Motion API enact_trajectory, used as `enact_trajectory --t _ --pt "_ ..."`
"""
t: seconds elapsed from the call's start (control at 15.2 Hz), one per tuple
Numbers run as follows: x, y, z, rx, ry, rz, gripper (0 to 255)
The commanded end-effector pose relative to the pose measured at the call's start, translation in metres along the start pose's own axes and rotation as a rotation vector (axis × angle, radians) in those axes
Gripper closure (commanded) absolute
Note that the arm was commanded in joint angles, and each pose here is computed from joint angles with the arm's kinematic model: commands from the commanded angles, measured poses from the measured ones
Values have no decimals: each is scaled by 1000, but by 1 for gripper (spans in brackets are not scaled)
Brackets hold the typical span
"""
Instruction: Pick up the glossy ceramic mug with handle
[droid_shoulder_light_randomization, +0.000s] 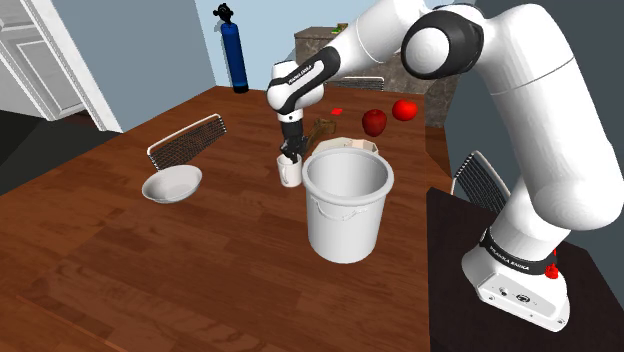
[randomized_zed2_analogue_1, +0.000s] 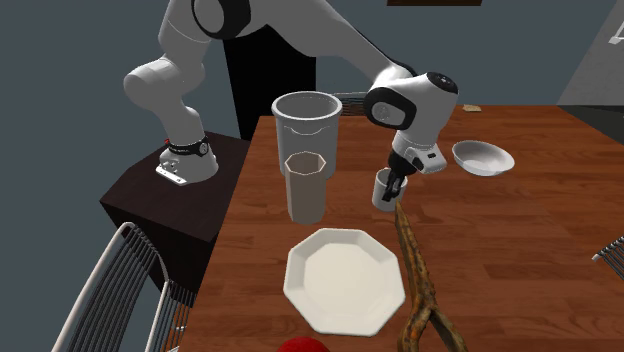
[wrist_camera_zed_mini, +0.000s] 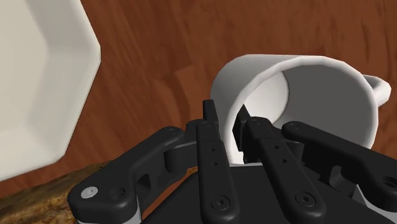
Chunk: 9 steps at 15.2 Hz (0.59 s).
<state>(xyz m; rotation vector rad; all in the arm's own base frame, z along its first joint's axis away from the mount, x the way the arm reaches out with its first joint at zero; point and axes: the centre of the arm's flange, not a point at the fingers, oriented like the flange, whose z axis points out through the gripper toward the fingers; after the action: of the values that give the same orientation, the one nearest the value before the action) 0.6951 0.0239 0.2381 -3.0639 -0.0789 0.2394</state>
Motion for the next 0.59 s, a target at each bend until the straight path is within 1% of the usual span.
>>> enact_trajectory --t 0.0,0.53 --pt "-2 -1 -9 0 0 0 255" --pt "-8 -4 -51 0 0 0 255"
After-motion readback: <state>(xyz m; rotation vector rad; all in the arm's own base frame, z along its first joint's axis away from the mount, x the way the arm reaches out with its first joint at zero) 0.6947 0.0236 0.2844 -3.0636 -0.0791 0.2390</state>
